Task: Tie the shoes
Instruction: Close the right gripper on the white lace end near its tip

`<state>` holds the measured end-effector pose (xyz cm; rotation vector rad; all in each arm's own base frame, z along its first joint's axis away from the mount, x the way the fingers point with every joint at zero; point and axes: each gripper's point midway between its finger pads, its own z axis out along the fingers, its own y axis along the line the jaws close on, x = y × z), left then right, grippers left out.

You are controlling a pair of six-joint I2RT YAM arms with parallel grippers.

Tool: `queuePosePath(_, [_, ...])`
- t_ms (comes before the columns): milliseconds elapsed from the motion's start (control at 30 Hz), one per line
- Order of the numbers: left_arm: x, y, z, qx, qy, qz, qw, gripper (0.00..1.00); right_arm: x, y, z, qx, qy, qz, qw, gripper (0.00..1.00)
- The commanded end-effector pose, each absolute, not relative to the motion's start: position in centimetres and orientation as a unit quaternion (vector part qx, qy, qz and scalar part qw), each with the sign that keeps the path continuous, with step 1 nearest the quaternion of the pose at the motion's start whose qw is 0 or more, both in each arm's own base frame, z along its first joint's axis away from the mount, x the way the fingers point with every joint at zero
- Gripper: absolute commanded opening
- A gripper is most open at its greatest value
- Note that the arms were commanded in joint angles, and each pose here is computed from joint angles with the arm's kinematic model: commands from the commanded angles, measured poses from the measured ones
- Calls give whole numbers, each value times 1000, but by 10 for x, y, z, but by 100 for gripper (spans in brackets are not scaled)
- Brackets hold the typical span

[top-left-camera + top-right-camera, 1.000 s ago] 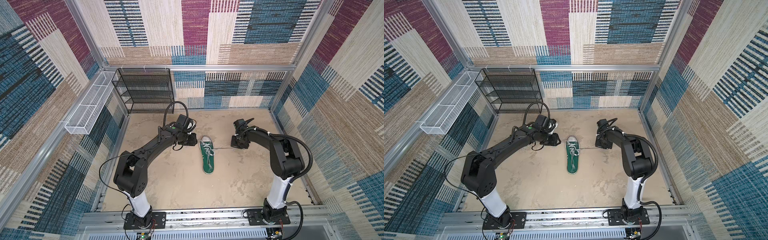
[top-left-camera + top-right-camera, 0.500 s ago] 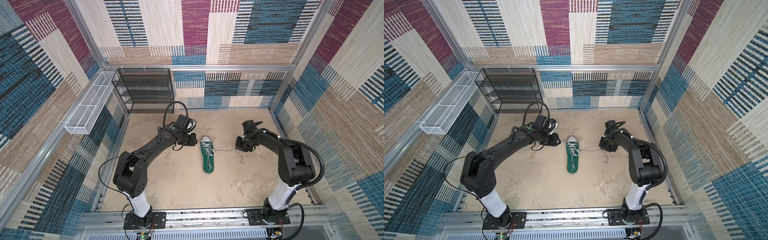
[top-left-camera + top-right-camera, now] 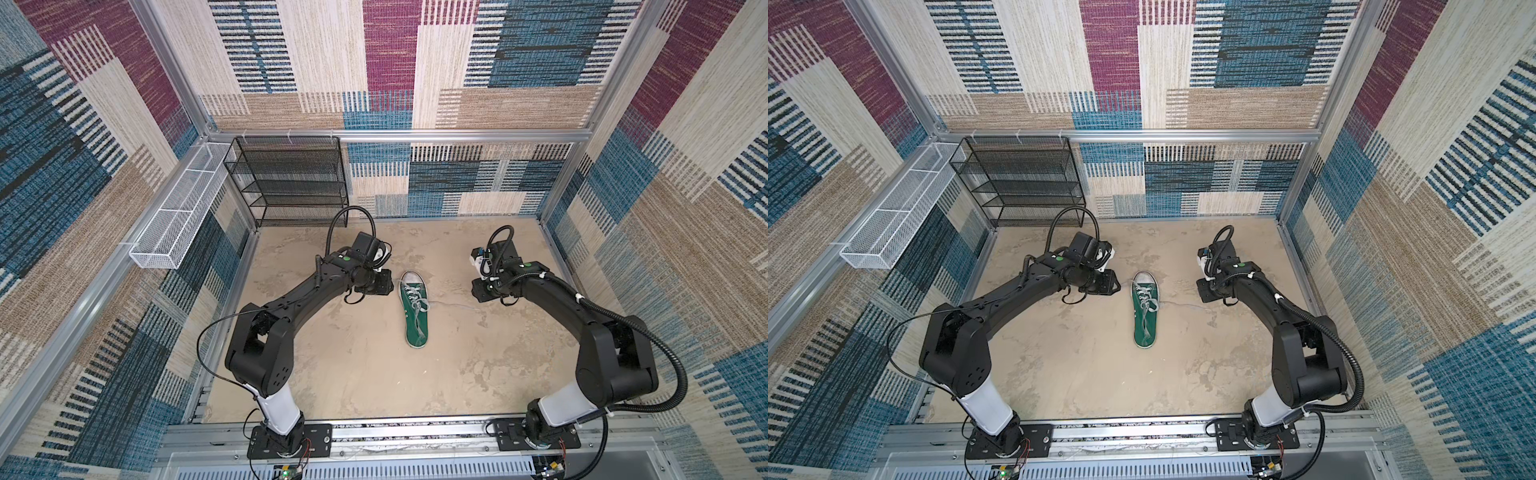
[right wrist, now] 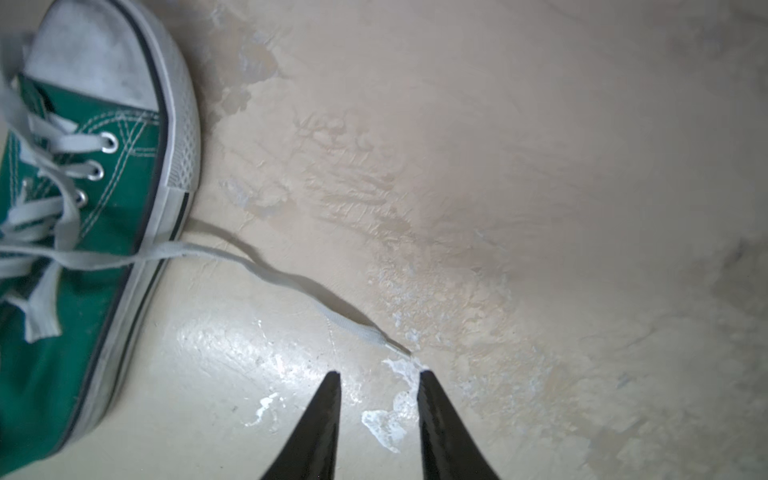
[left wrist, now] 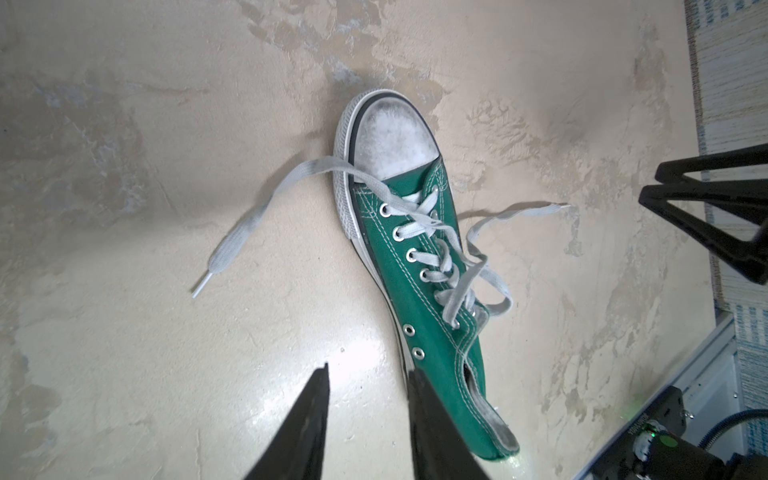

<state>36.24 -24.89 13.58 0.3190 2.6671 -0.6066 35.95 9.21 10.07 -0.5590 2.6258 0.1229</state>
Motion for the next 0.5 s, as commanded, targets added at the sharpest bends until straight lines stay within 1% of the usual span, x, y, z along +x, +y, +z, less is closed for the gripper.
queuePosePath(0, [362,-251,139,120,947,-223,198,36,364,98,93,-322,920,16,222,34])
queuePosePath(233, [361,-248,143,120,947,-219,201,36,356,112,59,-376,914,12,154,34])
queuePosePath(367, [360,-247,143,119,947,-218,202,36,357,117,54,-384,912,16,145,34])
queuePosePath(467, [359,-246,143,118,948,-217,200,36,359,113,46,-383,914,-2,132,35])
